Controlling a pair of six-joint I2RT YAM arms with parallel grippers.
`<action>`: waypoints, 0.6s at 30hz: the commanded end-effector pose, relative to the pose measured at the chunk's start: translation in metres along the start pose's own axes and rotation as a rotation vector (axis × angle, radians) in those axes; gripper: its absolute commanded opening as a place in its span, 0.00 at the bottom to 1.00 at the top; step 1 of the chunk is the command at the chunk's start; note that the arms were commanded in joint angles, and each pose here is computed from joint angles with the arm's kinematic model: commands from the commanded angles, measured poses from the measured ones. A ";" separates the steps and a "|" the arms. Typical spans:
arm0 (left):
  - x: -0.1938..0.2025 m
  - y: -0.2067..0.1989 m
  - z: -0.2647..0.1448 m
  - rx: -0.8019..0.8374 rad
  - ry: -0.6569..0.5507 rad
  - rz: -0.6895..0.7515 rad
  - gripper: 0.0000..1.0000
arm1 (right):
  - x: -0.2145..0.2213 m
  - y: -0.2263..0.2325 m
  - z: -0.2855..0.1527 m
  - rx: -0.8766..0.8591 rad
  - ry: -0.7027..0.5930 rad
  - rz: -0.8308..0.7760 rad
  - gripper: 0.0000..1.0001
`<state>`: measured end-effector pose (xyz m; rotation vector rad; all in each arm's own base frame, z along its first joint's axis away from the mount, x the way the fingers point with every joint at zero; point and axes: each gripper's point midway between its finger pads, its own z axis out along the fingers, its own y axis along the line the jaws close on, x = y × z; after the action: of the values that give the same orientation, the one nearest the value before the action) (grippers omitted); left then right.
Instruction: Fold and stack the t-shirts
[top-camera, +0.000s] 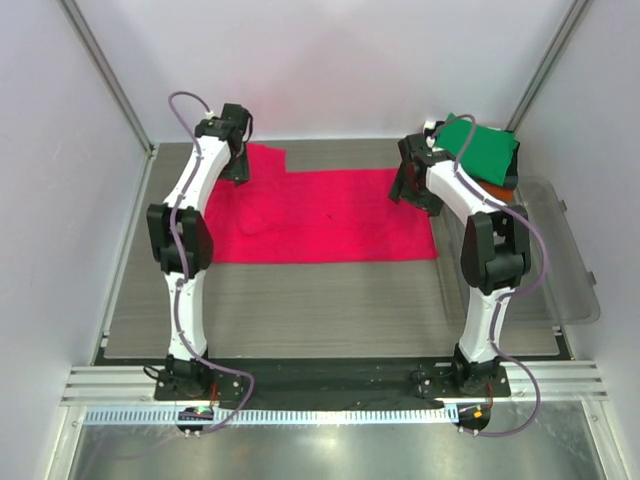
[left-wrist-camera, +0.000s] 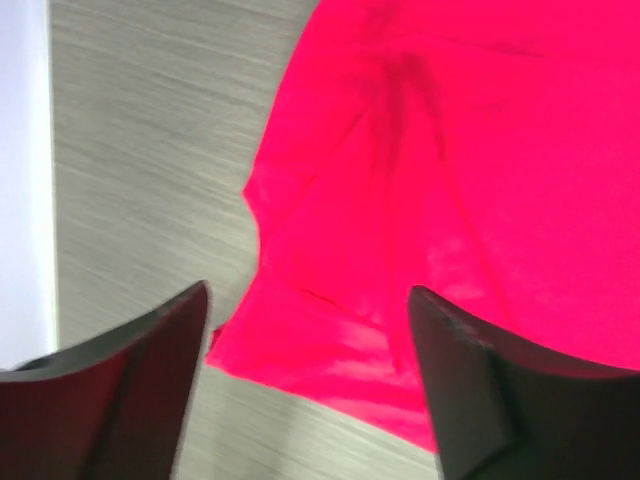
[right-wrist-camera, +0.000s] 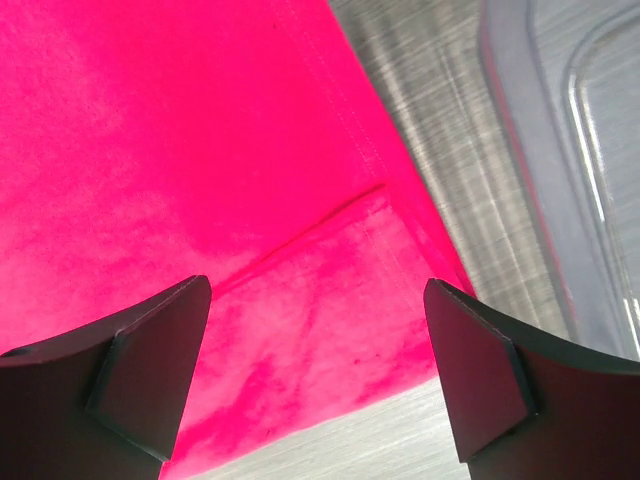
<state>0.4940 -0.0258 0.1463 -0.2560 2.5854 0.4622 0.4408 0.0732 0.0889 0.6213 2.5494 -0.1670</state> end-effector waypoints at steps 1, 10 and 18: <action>-0.008 0.034 -0.046 -0.033 -0.071 -0.056 0.85 | -0.019 -0.007 -0.037 -0.016 -0.055 -0.001 0.95; 0.096 0.090 -0.045 0.169 0.029 -0.461 0.81 | 0.070 -0.026 -0.066 -0.190 0.026 0.005 0.94; 0.168 0.094 -0.005 0.302 0.125 -0.749 0.80 | 0.125 -0.054 -0.050 -0.203 0.063 0.048 0.92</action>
<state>0.2825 0.0639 0.0843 -1.1076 2.5279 0.0416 0.2842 0.0809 0.0671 0.5853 2.6443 0.0584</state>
